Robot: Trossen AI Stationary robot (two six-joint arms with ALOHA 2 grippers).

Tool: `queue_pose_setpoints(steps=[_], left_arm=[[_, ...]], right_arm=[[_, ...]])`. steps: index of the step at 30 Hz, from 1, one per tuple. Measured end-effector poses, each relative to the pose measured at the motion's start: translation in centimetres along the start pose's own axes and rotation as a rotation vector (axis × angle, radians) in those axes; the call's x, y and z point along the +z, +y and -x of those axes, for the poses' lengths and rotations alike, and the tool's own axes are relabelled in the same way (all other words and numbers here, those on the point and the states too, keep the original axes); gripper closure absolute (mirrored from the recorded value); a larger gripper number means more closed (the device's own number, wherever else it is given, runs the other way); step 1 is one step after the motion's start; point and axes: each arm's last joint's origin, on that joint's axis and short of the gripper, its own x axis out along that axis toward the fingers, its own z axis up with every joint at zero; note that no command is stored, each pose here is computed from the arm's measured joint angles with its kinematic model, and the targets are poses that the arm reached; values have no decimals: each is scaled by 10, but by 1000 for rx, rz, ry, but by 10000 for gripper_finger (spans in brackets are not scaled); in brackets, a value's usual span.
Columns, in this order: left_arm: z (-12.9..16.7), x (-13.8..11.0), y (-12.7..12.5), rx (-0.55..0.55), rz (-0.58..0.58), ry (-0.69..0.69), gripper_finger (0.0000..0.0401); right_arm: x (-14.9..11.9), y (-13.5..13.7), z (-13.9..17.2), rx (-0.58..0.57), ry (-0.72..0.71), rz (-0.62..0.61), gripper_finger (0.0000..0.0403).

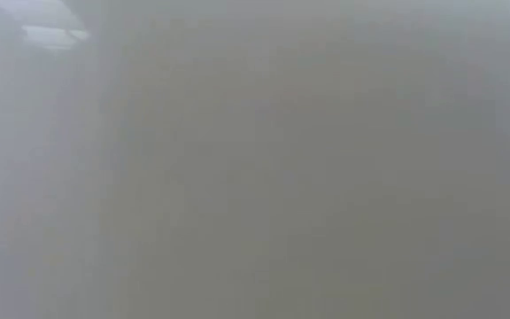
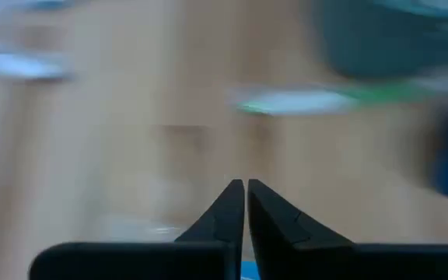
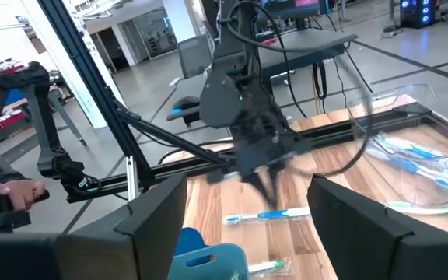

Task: Pick & Place Toothbrushes
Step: Put the blue toothbrush into the top transparent bin

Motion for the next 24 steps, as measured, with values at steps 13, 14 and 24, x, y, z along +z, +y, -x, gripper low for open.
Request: queue_pose_setpoints(steps=[13,14,24], left_arm=[[-8,-7,-20,-189,-226,77,238],[-9,-7,-19,-171,-248,78,223],[-11,-7,-13,-22,-449,72,134]], right_arm=[[0,0,0,0,-1,0,143],[0,0,0,0,0,0,143],[0,0,0,0,0,0,143]])
